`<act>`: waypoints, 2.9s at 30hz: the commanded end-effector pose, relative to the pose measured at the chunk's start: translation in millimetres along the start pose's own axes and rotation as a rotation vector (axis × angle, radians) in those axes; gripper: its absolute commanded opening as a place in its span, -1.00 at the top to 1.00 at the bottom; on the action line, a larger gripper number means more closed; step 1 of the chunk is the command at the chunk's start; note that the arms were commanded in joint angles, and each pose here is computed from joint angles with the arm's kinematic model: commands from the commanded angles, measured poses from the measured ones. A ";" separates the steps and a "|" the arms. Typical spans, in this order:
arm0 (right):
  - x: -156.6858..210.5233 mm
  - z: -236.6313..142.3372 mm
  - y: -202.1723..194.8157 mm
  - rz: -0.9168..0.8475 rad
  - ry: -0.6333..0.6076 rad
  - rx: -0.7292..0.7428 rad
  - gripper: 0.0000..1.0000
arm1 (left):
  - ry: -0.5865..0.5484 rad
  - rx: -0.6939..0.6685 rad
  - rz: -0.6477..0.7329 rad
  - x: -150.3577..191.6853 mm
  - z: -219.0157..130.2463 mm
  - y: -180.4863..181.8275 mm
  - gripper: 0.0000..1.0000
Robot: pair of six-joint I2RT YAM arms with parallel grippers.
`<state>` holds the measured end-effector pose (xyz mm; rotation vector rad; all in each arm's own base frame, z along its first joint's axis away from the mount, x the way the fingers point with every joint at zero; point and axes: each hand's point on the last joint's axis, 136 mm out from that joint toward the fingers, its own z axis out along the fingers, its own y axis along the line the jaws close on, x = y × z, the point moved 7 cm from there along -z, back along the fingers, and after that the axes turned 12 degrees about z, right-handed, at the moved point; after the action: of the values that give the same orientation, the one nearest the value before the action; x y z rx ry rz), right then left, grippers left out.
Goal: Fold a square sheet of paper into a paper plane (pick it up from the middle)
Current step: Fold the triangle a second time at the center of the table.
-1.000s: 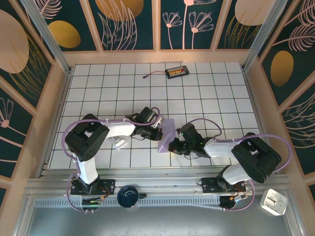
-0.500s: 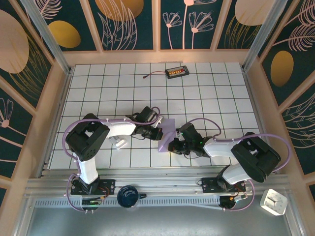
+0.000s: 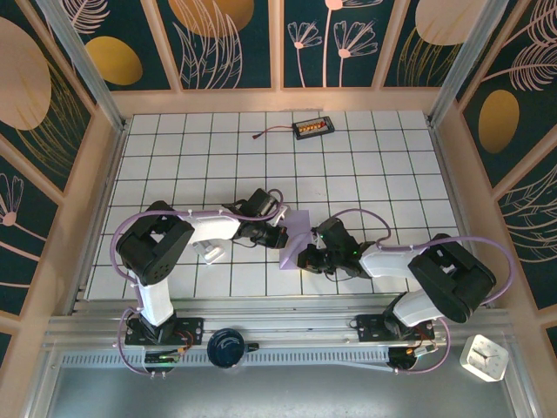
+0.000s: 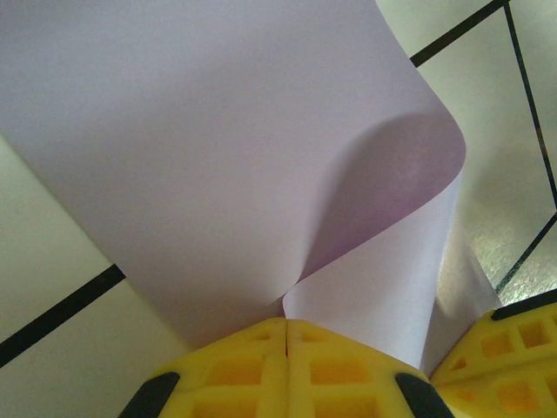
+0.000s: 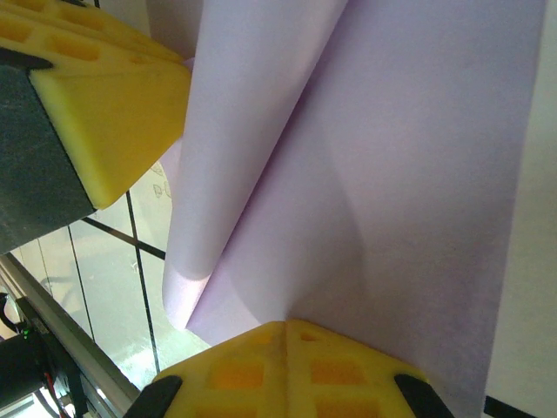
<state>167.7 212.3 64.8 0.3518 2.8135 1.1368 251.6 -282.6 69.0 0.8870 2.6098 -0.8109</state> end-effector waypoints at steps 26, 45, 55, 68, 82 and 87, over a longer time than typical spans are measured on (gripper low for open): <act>5.9 3.0 -33.5 0.034 0.005 0.162 1.00 | 0.036 -0.004 -0.027 8.7 7.4 7.5 1.00; 2.9 2.3 -25.3 0.017 0.003 0.146 1.00 | 0.118 -0.073 -0.050 27.6 14.8 20.0 1.00; -8.9 -11.8 22.3 -0.059 -0.036 0.011 0.85 | 0.228 -0.160 -0.081 57.6 18.6 34.2 1.00; 10.2 2.9 53.7 -0.095 0.020 -0.145 0.90 | 0.245 -0.167 -0.085 60.9 20.9 36.2 1.00; 12.2 23.3 48.6 -0.080 0.046 -0.120 0.98 | 0.239 -0.169 -0.082 59.8 19.5 35.8 1.00; 10.9 26.2 49.4 -0.080 0.046 -0.118 0.98 | 0.240 -0.167 -0.081 60.1 20.0 35.6 1.00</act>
<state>164.5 256.4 72.8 0.2146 2.7954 1.2569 251.7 -281.4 66.7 0.8840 2.6205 -0.8165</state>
